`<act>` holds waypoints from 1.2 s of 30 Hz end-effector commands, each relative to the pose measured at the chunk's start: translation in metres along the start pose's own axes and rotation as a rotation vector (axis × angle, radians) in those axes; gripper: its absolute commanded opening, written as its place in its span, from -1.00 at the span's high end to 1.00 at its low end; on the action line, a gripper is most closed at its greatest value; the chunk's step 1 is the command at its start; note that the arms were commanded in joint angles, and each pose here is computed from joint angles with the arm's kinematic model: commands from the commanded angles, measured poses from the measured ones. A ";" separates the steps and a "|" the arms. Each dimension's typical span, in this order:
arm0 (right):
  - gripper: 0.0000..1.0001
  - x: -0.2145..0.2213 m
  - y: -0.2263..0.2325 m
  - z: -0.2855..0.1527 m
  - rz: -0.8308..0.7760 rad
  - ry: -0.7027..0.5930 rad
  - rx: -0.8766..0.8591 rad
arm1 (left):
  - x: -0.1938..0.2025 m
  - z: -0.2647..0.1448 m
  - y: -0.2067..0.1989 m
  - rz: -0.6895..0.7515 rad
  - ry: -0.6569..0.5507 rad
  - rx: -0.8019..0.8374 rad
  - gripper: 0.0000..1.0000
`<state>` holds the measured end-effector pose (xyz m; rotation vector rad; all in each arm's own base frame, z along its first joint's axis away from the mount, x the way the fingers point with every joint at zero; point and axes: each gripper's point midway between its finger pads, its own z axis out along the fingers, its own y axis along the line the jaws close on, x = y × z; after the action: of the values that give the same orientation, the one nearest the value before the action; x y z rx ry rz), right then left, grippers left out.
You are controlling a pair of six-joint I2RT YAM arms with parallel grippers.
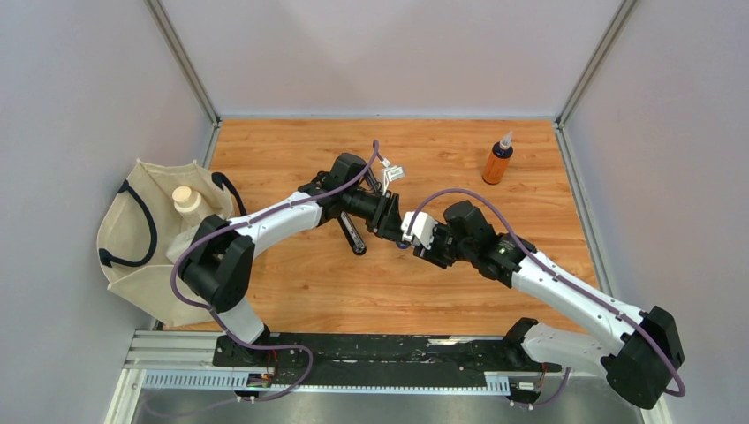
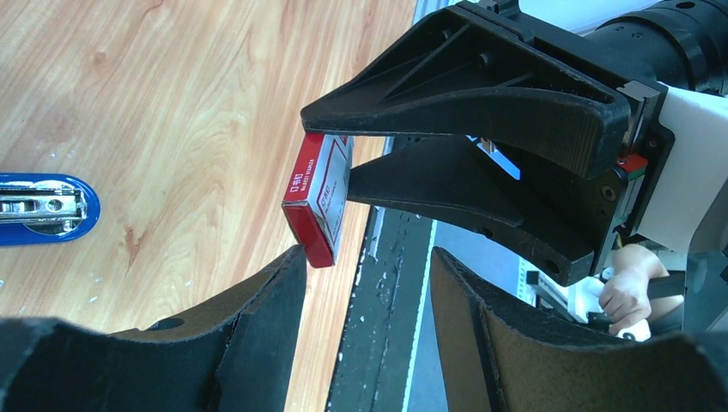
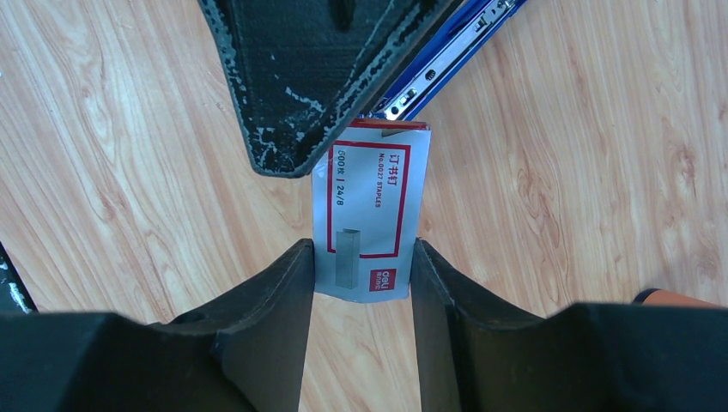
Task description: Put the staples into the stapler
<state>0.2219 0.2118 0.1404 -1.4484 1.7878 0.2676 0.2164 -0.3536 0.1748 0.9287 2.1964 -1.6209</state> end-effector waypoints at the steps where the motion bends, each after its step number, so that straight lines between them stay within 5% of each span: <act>1: 0.11 -0.015 -0.007 -0.003 -0.026 -0.060 0.031 | -0.012 -0.001 -0.009 0.054 -0.015 0.014 -0.25; 36: 0.12 -0.023 -0.005 0.001 -0.035 -0.064 0.033 | -0.004 0.013 -0.019 0.045 0.012 0.054 -0.25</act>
<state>0.2184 0.2126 0.1379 -1.4677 1.7907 0.2506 0.2142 -0.3583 0.1760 0.9335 2.1902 -1.6202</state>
